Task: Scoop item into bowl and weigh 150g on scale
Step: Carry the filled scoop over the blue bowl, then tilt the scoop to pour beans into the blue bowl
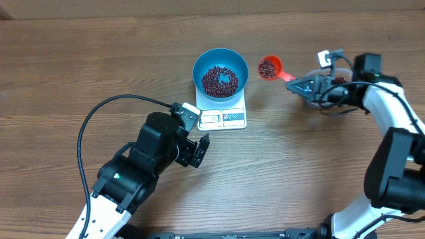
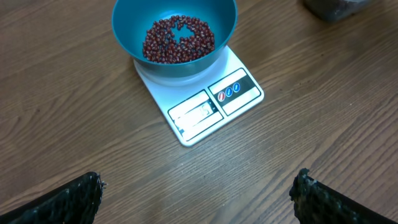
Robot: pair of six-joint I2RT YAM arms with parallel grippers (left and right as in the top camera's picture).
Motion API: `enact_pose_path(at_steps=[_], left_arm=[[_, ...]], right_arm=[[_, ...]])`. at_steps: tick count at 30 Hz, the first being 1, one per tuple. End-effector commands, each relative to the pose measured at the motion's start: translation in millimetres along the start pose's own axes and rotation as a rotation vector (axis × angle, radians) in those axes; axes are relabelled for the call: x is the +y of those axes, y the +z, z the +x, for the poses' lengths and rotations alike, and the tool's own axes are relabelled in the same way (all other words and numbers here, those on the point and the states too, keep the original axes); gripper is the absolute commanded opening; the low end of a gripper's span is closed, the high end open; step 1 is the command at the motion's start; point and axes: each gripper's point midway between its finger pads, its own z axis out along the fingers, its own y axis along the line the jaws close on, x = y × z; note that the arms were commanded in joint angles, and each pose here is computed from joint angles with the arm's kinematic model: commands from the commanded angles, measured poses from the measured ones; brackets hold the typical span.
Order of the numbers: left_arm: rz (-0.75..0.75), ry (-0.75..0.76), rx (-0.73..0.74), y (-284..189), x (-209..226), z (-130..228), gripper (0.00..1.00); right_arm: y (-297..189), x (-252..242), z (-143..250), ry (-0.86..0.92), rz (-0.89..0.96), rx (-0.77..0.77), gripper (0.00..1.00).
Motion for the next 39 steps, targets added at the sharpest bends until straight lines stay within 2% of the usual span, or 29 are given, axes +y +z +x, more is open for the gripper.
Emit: enact_pose_path(at_steps=[1, 7, 13, 21, 28, 35, 39], left_arm=[[0.016, -0.012, 0.007, 1.5, -3.8, 2.6, 1.0], [0.016, -0.012, 0.007, 1.5, -3.8, 2.6, 1.0], [0.016, -0.012, 0.007, 1.5, -3.8, 2.6, 0.99], [0.016, -0.013, 0.007, 1.5, -3.7, 2.6, 1.0], [0.016, -0.012, 0.007, 1.5, -3.8, 2.6, 1.0], [0.016, -0.012, 0.007, 1.5, -3.7, 2.6, 1.0], [0.016, -0.012, 0.007, 1.5, -3.8, 2.6, 0.99]], right_arm=[[22.7, 9.6, -4.0, 0.034, -0.046, 0.035, 0.04], [54.8, 6.1, -17.3, -0.004, 0.018, 0.055, 0.04], [86.0, 2.9, -24.9, -0.161, 0.096, 0.055, 0.04], [111.7, -37.0, -27.7, -0.575, 0.408, 0.103, 0.04], [125.2, -34.3, -21.8, -0.903, 0.403, 0.19, 0.04], [124.4, -37.1, -25.7, -1.131, 0.419, 0.237, 0.04], [124.4, -32.6, -31.1, -1.193, 0.418, 0.236, 0.04]])
